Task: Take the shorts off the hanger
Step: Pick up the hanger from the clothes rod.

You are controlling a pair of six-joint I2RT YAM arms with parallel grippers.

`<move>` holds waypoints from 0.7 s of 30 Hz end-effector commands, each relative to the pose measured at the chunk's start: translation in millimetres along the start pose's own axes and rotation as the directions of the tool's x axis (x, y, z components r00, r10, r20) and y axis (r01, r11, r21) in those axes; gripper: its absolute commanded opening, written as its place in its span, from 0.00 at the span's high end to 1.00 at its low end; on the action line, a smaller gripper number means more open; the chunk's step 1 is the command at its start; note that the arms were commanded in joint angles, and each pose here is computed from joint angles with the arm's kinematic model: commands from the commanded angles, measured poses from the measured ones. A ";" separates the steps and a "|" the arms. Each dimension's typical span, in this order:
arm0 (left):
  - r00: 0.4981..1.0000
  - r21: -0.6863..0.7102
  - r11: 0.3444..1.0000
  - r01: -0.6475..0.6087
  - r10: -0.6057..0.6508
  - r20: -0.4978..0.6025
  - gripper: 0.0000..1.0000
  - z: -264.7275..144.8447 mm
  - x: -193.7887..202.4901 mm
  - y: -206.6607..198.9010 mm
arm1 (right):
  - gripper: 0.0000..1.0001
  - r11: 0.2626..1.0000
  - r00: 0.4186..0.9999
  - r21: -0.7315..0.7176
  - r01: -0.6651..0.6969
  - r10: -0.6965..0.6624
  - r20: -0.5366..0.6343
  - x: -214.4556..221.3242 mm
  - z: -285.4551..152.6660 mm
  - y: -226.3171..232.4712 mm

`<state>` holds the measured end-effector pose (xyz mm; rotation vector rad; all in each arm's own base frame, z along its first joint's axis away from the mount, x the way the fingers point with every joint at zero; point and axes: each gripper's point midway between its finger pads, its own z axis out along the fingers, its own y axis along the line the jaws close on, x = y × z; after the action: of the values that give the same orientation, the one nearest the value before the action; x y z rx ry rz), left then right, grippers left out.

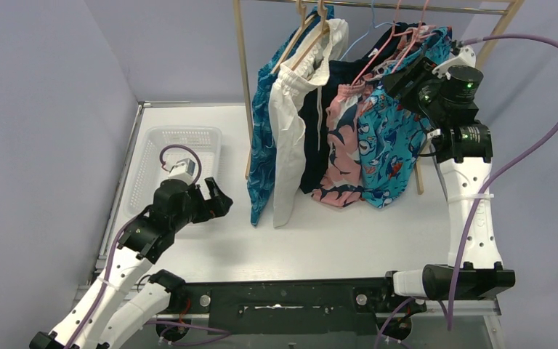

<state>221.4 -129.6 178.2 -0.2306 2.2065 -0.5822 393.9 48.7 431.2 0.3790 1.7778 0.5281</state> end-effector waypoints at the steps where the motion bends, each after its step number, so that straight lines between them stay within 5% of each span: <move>1: 0.999 0.044 0.999 -0.008 0.007 0.040 0.10 -1.7 -10.7 -9.2 | 0.42 0.987 0.998 -0.160 -0.005 0.016 0.067 -22.8 1.1 32.4; 4: 0.999 0.047 0.999 -0.009 0.007 0.039 0.10 -1.3 -11.3 -10.2 | 0.47 0.981 0.999 -0.191 -0.019 0.027 0.042 -22.4 10.6 37.0; 15: 1.000 0.040 0.999 -0.012 0.012 0.019 0.10 -0.6 -6.8 -8.3 | 0.90 0.989 0.999 -0.146 -0.019 0.026 0.043 -23.7 11.7 28.9; 21: 1.000 0.042 0.999 -0.009 0.009 0.014 0.10 0.2 -6.7 -9.3 | 0.99 0.981 0.995 -0.196 0.014 0.005 0.096 -49.6 -11.6 50.4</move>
<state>220.3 -131.8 176.6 -0.2220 2.2169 -0.5934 417.6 63.8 422.5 0.3746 1.8158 0.6588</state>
